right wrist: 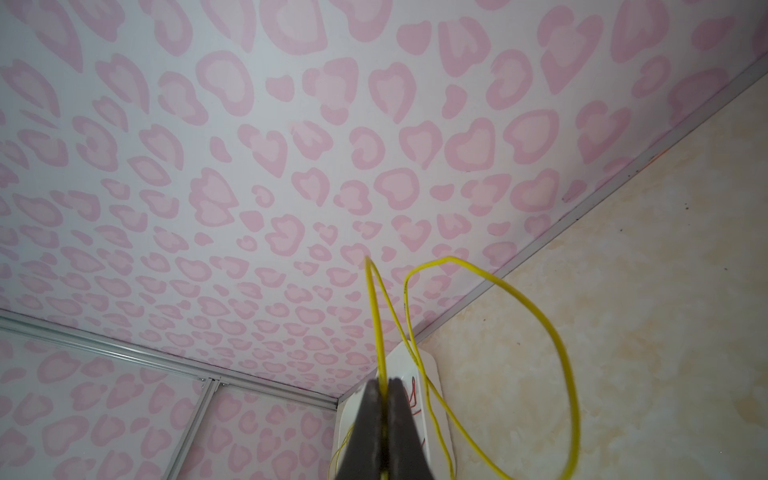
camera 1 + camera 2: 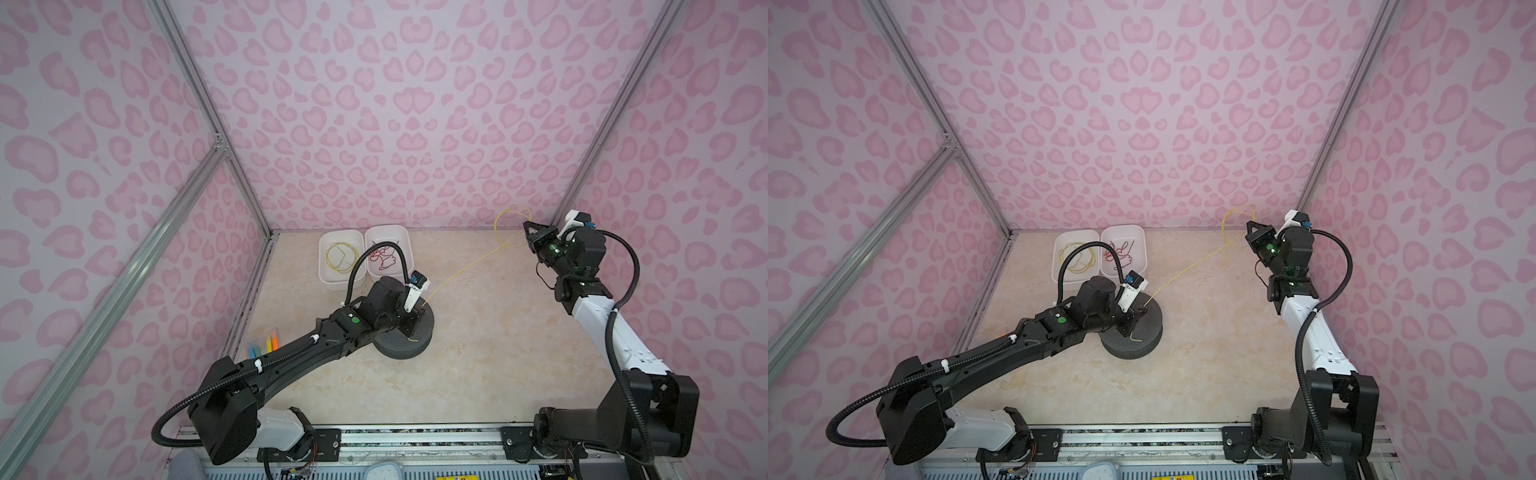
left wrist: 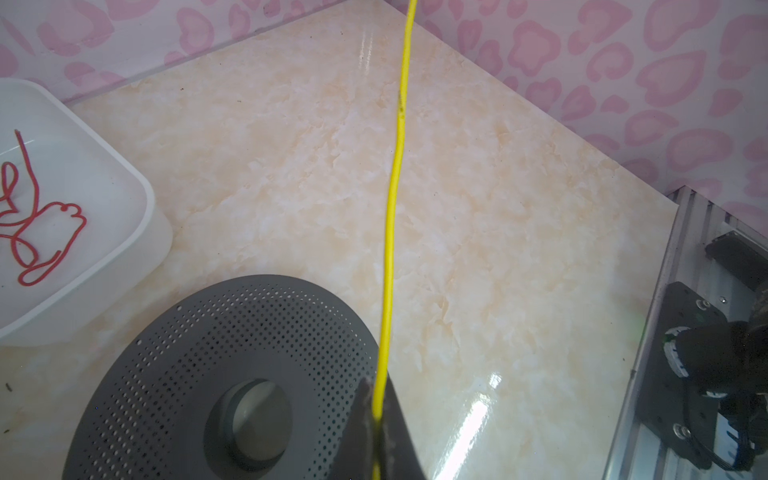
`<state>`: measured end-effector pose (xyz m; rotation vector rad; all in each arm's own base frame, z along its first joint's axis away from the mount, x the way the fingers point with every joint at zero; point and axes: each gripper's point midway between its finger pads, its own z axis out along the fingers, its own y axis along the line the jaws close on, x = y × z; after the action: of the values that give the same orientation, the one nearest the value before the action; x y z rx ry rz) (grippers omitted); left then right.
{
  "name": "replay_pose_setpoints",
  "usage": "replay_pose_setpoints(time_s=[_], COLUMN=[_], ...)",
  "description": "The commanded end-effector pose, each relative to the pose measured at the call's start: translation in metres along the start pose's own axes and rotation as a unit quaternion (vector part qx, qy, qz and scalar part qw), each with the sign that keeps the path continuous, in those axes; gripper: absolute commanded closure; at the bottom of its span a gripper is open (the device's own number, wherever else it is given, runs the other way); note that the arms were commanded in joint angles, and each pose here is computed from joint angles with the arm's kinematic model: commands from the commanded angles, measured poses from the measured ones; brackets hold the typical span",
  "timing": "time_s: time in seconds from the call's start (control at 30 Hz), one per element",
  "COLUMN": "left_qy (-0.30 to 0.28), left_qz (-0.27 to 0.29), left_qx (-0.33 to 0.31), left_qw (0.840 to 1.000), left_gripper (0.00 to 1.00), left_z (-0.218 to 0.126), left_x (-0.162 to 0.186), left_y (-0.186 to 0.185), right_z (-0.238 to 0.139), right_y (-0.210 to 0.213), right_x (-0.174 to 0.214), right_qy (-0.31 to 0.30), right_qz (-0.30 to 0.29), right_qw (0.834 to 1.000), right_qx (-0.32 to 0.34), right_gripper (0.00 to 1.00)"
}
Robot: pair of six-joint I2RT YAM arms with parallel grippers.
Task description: Wrap the cables
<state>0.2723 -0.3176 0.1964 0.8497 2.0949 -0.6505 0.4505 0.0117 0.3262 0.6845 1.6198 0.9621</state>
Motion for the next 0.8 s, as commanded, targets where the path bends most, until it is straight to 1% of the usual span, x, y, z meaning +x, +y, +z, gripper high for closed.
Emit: replay_pose_setpoints(time_s=[0.0,0.03,0.07,0.17,0.2,0.23,0.3,0.33,0.37,0.5,0.63,0.77], left_qy=[0.006,-0.003,-0.009,-0.024,-0.029,-0.030,-0.036,-0.038,-0.040,-0.059,-0.065,-0.061], left_qz=[-0.012,-0.015,-0.017,-0.028,-0.032,-0.038,-0.046,-0.049,-0.051,-0.056,-0.058,-0.058], left_qx=[0.013,0.020,0.027,0.039,0.039,0.038,0.035,0.033,0.032,0.019,0.011,0.012], left_qw=[1.000,1.000,0.999,0.999,0.998,0.998,0.998,0.998,0.997,0.997,0.996,0.996], left_gripper=[0.97,0.97,0.97,0.97,0.97,0.97,0.97,0.97,0.97,0.97,0.97,0.97], left_z=[0.001,0.003,0.005,0.012,0.014,0.017,0.022,0.025,0.027,0.029,0.033,0.037], left_x=[-0.007,-0.014,-0.022,-0.041,-0.047,-0.052,-0.061,-0.065,-0.069,-0.083,-0.090,-0.089], left_y=[-0.005,-0.008,-0.011,-0.015,-0.015,-0.015,-0.013,-0.013,-0.012,-0.008,-0.005,-0.005], right_z=[-0.004,-0.007,-0.009,-0.016,-0.018,-0.020,-0.024,-0.027,-0.030,-0.042,-0.054,-0.063], right_y=[0.003,-0.001,-0.008,-0.027,-0.034,-0.041,-0.057,-0.066,-0.075,-0.103,-0.109,-0.098], right_x=[-0.003,0.002,0.007,0.022,0.027,0.031,0.040,0.044,0.047,0.056,0.065,0.072], right_qy=[-0.025,-0.022,-0.018,-0.006,-0.003,0.001,0.011,0.015,0.017,0.027,0.051,0.073], right_qz=[-0.007,-0.004,0.001,0.012,0.014,0.017,0.025,0.031,0.037,0.042,0.027,0.016], right_qw=[1.000,1.000,1.000,1.000,1.000,0.999,0.998,0.998,0.997,0.993,0.991,0.991], right_qx=[-0.015,-0.013,-0.007,0.009,0.018,0.027,0.048,0.058,0.068,0.109,0.122,0.109], right_gripper=[1.00,0.99,0.96,0.94,0.90,0.81,0.60,0.54,0.52,0.36,0.27,0.23])
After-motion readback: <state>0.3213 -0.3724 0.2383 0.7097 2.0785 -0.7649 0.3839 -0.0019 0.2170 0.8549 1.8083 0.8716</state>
